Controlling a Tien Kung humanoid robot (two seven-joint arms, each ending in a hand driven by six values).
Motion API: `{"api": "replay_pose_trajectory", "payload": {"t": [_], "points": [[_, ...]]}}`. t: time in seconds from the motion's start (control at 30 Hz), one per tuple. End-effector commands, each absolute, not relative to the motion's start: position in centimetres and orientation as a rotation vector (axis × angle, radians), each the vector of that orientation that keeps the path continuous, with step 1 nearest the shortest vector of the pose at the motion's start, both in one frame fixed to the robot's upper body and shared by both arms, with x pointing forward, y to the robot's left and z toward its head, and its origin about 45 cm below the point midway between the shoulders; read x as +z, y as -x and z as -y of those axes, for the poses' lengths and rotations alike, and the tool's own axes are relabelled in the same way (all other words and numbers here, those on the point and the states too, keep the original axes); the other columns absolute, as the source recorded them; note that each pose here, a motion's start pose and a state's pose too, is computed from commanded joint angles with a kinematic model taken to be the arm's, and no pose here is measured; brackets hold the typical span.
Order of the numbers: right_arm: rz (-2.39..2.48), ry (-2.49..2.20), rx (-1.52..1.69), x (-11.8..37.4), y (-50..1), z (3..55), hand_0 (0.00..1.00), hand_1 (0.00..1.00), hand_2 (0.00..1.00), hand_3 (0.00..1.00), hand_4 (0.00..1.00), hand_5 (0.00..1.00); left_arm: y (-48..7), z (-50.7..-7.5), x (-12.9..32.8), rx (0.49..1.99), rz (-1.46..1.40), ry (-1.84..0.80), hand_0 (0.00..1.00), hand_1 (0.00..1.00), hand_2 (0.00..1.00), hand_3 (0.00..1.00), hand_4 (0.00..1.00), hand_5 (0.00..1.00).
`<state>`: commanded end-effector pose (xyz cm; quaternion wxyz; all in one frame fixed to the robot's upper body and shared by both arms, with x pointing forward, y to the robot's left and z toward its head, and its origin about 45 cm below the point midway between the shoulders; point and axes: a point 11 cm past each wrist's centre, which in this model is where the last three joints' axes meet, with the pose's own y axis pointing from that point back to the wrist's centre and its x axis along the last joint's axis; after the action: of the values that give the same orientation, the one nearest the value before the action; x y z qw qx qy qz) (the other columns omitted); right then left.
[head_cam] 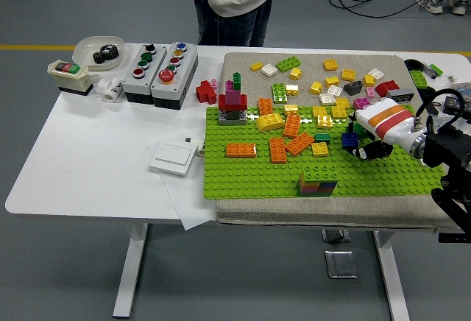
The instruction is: Pick up the brick,pile it on top of brick,press brick,pick up the brick,pile it on top of brick,press brick
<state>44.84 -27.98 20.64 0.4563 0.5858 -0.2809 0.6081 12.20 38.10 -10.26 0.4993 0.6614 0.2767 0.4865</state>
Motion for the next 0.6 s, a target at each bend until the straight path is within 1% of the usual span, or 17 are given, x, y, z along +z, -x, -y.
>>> {"api": "replay_pose_trajectory", "payload": {"t": [0.2,0.23,0.6], "points": [[0.703,-1.447,1.538,22.2,-44.6,27.8,0.309,0.172,0.210,0.505,0.796,0.422,-12.1,-38.2,-10.3,1.180,-0.670,-1.600,0.683,0.724,0.731,0.595,0.688,0.663],[0.707,-1.451,1.546,22.7,-44.5,27.8,0.304,0.173,0.209,0.510,0.782,0.413,-12.1,-38.2,-10.3,1.181,-0.670,-1.600,0.680,0.722,0.731,0.595,0.688,0.664],[0.716,-1.550,1.627,27.6,-42.3,26.2,0.294,0.167,0.208,0.513,0.778,0.411,-11.9,-38.5,-10.3,1.179,-0.667,-1.609,0.678,0.721,0.731,0.595,0.687,0.663]]}}
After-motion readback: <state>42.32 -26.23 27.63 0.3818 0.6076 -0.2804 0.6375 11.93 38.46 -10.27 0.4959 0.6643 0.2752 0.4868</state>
